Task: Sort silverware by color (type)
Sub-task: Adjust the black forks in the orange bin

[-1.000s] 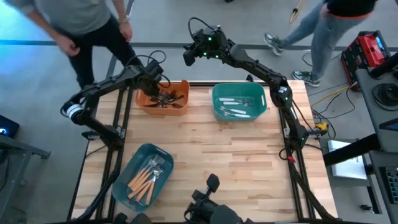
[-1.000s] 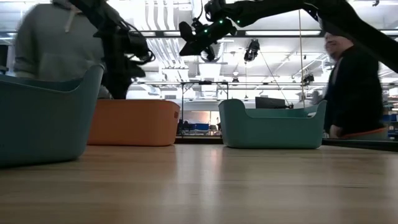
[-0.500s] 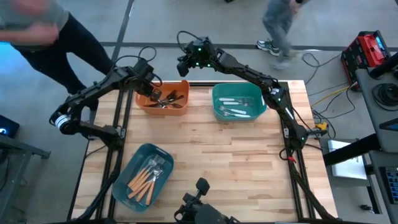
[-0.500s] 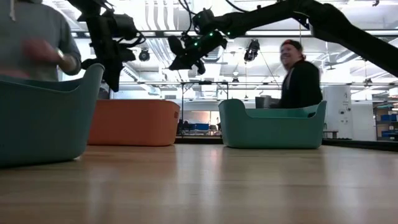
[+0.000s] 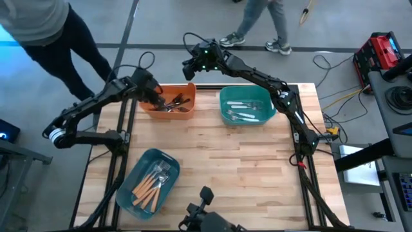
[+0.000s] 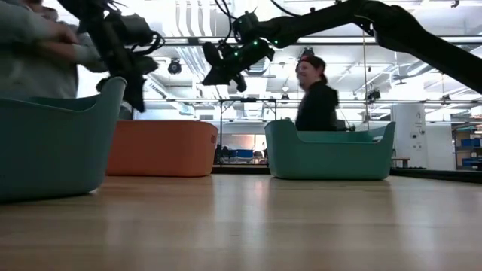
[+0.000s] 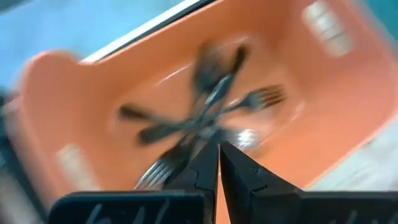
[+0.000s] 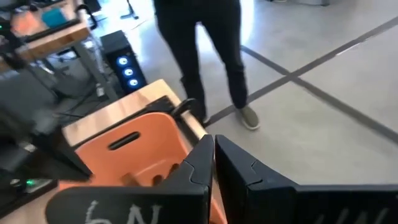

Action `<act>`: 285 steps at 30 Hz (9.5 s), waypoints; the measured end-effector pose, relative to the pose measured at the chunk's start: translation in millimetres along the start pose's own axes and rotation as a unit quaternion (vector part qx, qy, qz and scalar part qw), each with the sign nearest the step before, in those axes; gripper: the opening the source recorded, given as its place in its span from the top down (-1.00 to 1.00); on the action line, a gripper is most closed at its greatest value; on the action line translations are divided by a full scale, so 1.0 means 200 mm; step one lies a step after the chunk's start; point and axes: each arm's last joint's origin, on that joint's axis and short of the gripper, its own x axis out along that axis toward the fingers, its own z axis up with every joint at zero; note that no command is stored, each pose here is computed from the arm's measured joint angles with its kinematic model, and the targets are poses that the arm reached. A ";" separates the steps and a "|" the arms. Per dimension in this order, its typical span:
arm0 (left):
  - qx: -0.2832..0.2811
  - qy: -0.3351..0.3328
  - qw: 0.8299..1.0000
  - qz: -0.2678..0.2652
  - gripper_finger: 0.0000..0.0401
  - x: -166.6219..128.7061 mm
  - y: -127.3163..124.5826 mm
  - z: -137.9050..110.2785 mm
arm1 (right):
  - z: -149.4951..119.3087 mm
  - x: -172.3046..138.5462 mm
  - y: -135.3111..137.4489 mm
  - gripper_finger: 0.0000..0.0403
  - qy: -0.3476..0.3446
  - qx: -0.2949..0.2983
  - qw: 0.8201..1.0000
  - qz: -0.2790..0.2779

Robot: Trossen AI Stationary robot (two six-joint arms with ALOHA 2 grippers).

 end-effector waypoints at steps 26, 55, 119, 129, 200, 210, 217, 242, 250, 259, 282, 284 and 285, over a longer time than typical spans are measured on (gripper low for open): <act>-0.041 0.067 0.996 -0.053 1.00 0.39 -0.06 0.18 | 0.00 -0.02 0.01 0.96 0.012 -0.001 1.000 0.009; -0.057 0.134 0.988 -0.040 0.92 0.51 -0.06 0.14 | 0.03 -0.07 -0.08 0.96 0.028 -0.027 0.999 -0.011; 0.184 0.176 0.963 -0.086 0.37 0.54 -0.09 0.32 | 0.03 -0.14 -0.26 0.96 0.063 -0.035 0.996 -0.047; 0.150 0.173 0.970 -0.082 0.37 0.54 -0.09 0.33 | 0.03 -0.14 -0.26 0.96 0.062 -0.034 0.996 -0.047; -0.089 0.212 0.973 0.024 0.37 0.63 -0.14 0.21 | 0.03 -0.14 -0.26 0.96 0.064 -0.027 0.996 -0.047; -0.025 0.205 0.977 0.049 0.37 0.65 -0.12 0.19 | 0.03 -0.14 -0.26 0.96 0.064 -0.027 0.996 -0.047; -0.022 0.209 0.976 0.049 0.37 0.65 -0.12 0.18 | 0.03 -0.14 -0.26 0.96 0.064 -0.027 0.996 -0.048; -0.045 0.228 0.971 0.056 0.37 0.75 -0.12 0.15 | 0.03 -0.14 -0.26 0.96 0.064 -0.027 0.996 -0.048; -0.035 0.229 0.971 0.054 0.37 0.77 -0.12 0.15 | 0.03 -0.14 -0.26 0.96 0.064 -0.027 0.996 -0.048; -0.032 0.238 0.969 0.058 0.49 0.79 -0.12 0.13 | 0.03 -0.14 -0.26 0.96 0.064 -0.027 0.996 -0.048; 0.022 0.248 0.967 0.043 1.00 0.72 -0.13 0.22 | 0.03 -0.14 -0.26 0.96 0.065 -0.031 0.996 -0.047; 0.022 0.254 0.966 0.044 1.00 0.72 -0.13 0.21 | 0.03 -0.14 -0.26 0.96 0.067 -0.033 0.996 -0.047; 0.022 0.255 0.966 0.044 1.00 0.72 -0.13 0.21 | 0.03 -0.14 -0.26 0.96 0.068 -0.032 0.996 -0.047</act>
